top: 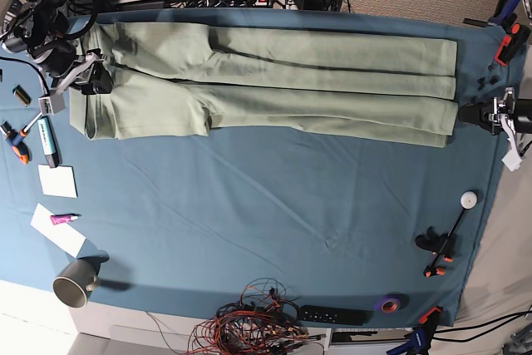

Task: Fold the T-shirt properly
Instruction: 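Lay the hem onto the collar edge and hold with both grippers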

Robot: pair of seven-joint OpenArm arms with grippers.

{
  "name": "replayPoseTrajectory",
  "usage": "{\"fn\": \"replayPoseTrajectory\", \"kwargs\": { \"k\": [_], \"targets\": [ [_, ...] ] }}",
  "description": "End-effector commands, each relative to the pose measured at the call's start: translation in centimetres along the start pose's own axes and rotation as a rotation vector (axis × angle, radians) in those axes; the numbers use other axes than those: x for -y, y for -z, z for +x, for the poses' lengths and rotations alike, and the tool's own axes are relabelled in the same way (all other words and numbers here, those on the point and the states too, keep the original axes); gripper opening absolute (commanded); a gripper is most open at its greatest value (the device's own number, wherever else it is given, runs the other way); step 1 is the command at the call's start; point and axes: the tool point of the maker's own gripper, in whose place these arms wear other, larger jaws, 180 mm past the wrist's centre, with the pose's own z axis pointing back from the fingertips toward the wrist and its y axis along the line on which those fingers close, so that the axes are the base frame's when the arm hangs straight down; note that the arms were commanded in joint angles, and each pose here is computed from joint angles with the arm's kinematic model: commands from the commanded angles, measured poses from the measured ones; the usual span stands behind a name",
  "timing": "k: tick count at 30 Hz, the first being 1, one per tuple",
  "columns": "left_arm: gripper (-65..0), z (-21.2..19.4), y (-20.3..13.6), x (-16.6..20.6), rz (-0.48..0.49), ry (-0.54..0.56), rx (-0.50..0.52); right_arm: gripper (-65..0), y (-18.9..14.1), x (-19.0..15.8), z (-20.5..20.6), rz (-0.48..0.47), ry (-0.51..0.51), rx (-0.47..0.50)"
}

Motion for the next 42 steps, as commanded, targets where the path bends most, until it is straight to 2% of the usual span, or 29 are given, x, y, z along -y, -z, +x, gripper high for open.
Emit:
{"fn": "replayPoseTrajectory", "kwargs": {
  "k": [1,11,17,23,32,38,42],
  "targets": [
    [-37.9,1.2,-1.4,0.1,0.01,0.023,0.031,-42.2,-0.6,0.0,1.6,0.001,-0.019,0.053],
    [-37.7,-1.6,-0.6,-0.3,0.012,0.009,-0.026,-42.2,-0.3,-0.4,1.5,0.012,-0.006,0.063],
    [-29.3,-2.4,-0.1,0.4,0.005,0.044,-0.051,-42.2,-0.3,-0.4,1.5,0.012,-0.006,0.063],
    [-29.3,-2.6,0.4,0.9,-0.008,0.06,-0.058,-42.2,-0.3,-0.4,1.6,0.012,-0.006,0.063],
    [-29.4,-3.1,3.8,2.9,-0.094,0.051,-0.056,-42.2,-0.3,-0.4,1.5,0.012,-0.006,0.061],
    [-29.8,-3.1,3.8,2.9,-0.093,0.051,-0.056,-42.3,-0.3,-0.4,1.5,0.012,-0.006,0.061],
    [-34.6,-3.4,3.6,2.6,-0.087,0.046,-0.063,-42.3,-0.3,-0.3,1.5,0.011,-0.006,0.061]
  ]
}}
